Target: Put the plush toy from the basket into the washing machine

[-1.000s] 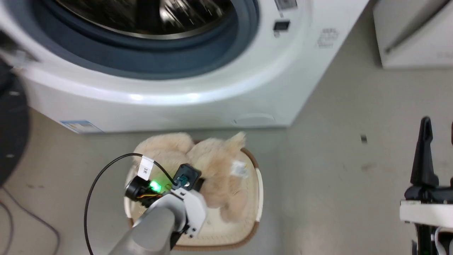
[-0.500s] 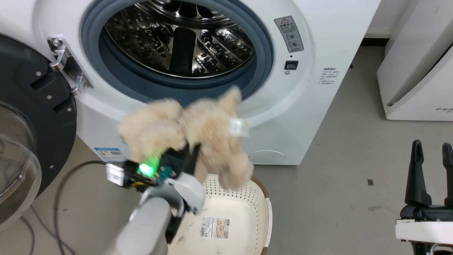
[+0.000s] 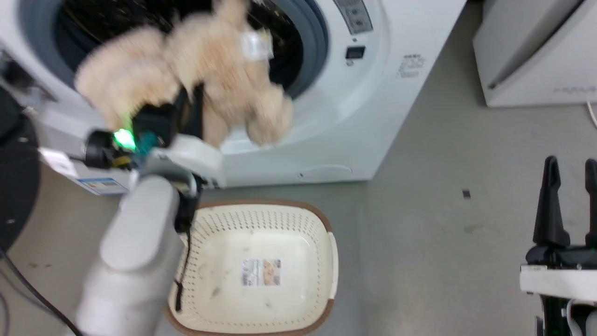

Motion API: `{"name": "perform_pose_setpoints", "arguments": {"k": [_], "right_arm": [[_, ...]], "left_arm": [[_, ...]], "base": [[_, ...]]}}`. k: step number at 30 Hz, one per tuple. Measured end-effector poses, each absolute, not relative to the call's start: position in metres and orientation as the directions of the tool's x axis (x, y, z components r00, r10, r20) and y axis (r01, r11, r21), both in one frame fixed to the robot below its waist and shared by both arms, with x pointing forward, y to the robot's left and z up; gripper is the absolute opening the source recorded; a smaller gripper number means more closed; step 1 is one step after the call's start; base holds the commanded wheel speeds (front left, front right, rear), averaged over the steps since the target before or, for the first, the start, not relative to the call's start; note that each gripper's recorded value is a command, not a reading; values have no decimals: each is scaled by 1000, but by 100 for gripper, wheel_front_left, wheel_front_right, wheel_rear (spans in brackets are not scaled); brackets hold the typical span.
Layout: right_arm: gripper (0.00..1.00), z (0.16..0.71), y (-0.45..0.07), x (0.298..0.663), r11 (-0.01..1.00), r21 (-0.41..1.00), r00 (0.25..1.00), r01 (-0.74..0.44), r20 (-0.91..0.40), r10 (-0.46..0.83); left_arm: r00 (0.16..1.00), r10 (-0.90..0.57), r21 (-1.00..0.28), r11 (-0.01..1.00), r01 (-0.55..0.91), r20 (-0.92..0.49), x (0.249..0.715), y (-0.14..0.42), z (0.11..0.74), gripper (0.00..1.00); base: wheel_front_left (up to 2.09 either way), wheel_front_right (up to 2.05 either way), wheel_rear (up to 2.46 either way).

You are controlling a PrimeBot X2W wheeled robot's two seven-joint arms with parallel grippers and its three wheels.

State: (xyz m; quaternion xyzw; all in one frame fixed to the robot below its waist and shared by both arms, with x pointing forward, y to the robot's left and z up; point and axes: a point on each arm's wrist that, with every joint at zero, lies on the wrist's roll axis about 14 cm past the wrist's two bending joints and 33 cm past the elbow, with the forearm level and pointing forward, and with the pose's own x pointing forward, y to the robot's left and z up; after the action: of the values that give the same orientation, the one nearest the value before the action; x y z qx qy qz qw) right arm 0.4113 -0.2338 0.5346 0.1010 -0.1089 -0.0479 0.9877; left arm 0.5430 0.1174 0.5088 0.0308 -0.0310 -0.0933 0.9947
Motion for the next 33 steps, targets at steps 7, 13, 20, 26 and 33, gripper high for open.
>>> {"name": "perform_pose_setpoints", "arguments": {"k": [7, 13, 20, 26, 33], "right_arm": [[100, 513, -252, 431, 967, 220, 972, 129, 163, -167], [100, 484, -268, 445, 960, 212, 972, 184, 104, -209], [100, 452, -289, 449, 950, 182, 965, 253, 30, -262], [100, 431, -301, 447, 944, 156, 956, 292, -25, -291], [100, 418, -304, 449, 942, 143, 953, 302, -53, -298]], "left_arm": [[979, -192, 76, 979, 187, 65, 614, 120, 499, 0], [981, -181, 72, 982, 176, 75, 676, 119, 482, 0], [988, -135, 86, 988, 129, 68, 736, 124, 452, 0], [991, -124, 58, 991, 121, 51, 767, 117, 424, 0], [992, -123, 65, 990, 122, 2, 771, 114, 391, 100]], "base": [[0, 0, 0], [0, 0, 0], [0, 0, 0], [0, 0, 0], [0, 0, 0]]}}
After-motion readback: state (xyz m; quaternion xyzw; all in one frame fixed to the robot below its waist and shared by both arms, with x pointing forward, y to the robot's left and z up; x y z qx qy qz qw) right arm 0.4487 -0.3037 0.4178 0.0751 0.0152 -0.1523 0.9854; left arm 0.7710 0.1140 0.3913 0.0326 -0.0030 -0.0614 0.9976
